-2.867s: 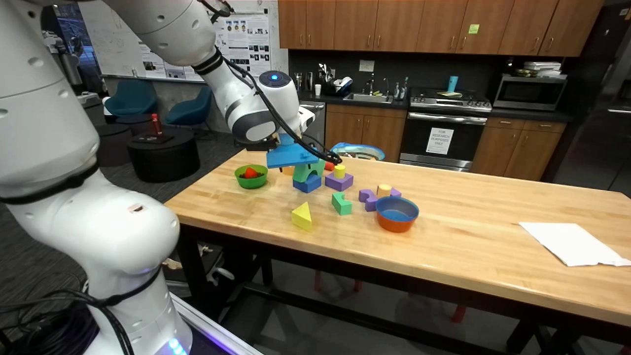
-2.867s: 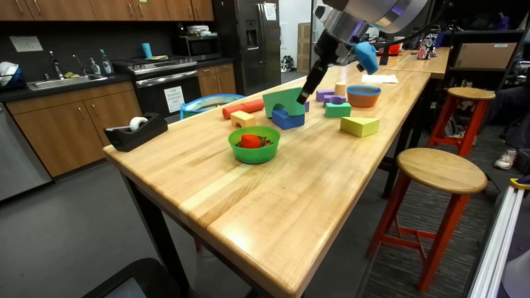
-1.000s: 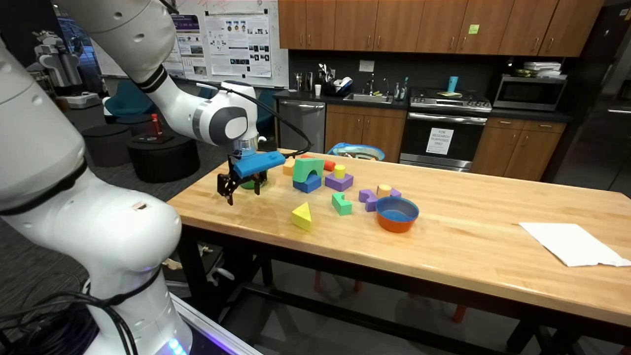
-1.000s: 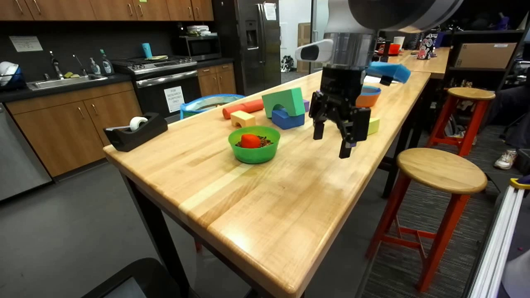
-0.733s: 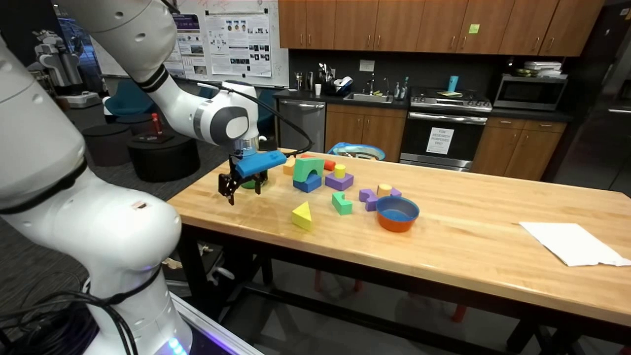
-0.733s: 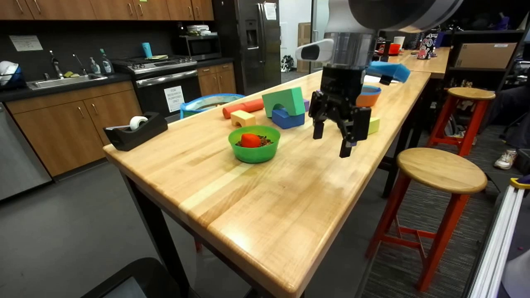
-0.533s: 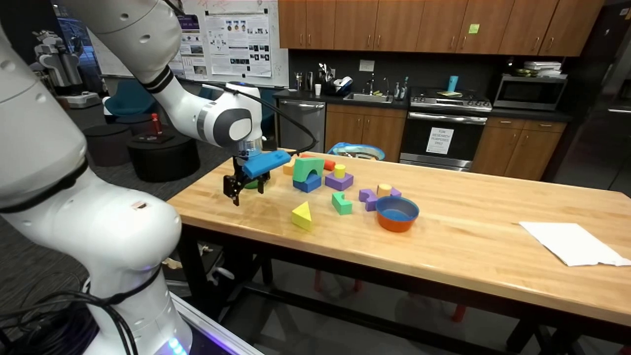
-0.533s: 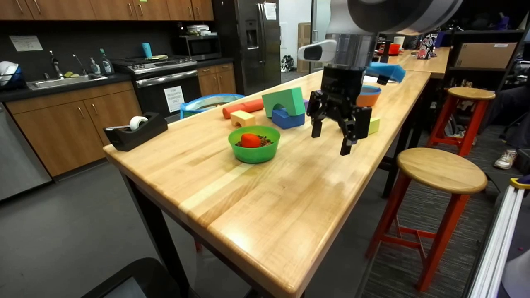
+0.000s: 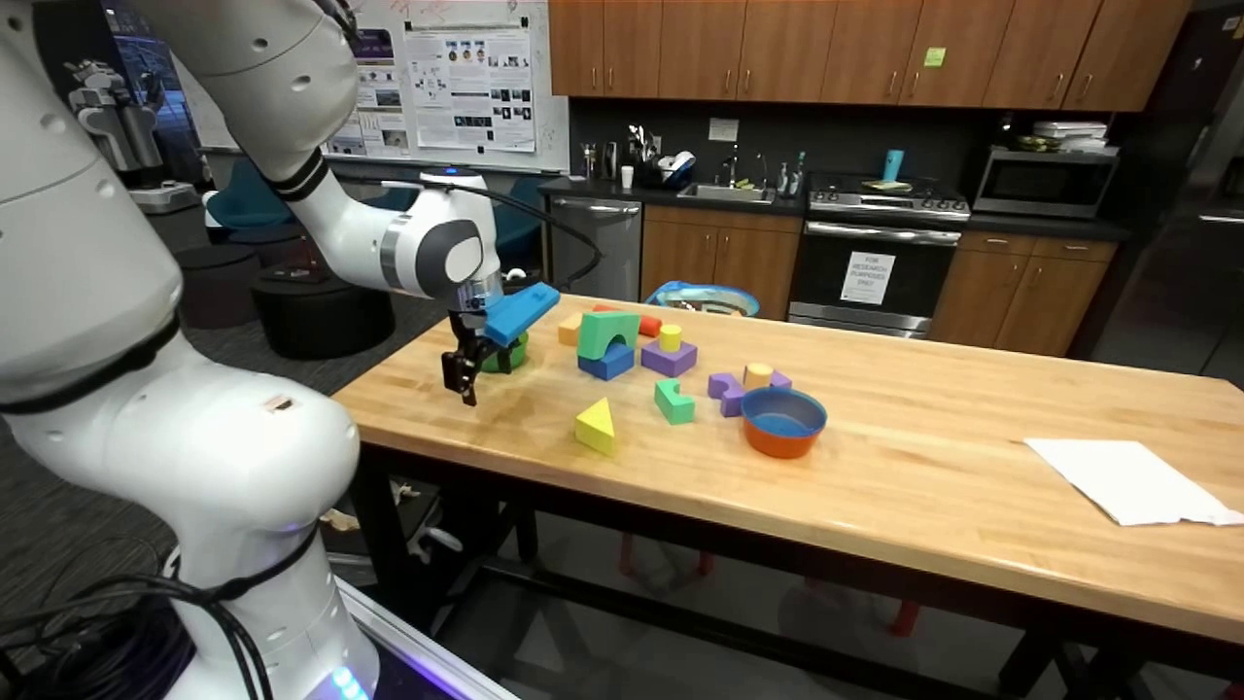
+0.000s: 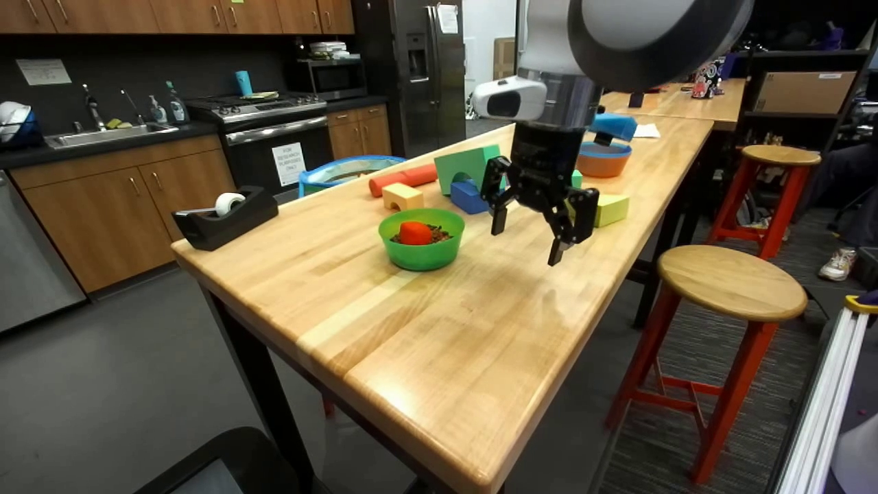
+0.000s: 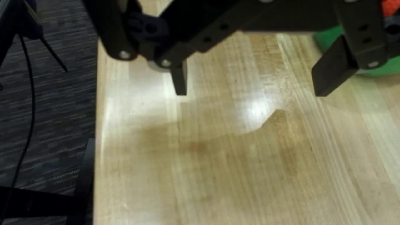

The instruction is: Put the blue bowl inside the orange one, put the green block on the left on top of the blue block and put the orange bowl inside the other plastic bowls

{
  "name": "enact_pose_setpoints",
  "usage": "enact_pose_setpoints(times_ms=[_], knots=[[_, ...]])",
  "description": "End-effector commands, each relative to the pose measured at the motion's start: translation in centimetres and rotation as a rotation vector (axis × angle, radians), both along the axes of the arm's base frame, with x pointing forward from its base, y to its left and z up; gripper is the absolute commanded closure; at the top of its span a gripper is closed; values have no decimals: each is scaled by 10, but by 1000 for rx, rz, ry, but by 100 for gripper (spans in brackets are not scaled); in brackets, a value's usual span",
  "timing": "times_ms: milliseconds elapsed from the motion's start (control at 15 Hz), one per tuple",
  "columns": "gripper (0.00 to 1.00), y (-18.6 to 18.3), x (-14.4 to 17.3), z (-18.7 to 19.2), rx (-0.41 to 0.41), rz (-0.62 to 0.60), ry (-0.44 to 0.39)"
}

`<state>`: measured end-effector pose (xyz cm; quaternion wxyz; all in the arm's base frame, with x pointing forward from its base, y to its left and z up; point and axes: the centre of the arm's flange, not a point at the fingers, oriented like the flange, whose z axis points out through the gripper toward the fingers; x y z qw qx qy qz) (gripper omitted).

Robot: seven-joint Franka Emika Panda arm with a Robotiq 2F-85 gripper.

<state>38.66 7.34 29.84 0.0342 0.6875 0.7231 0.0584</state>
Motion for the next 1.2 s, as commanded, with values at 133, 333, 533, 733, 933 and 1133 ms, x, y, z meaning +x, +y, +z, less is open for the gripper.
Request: enact_pose_setpoints(times_ms=[133,333,533,733,933,1133], knots=[[0,39,-4,2,-97,124,-82],[0,56,-8,6,-141,159,-131],[0,70,-8,12,-186,190,-185],[0,76,3,17,-201,190,-212],[0,75,18,25,-200,176,-222],[0,74,36,26,-162,171,-186]])
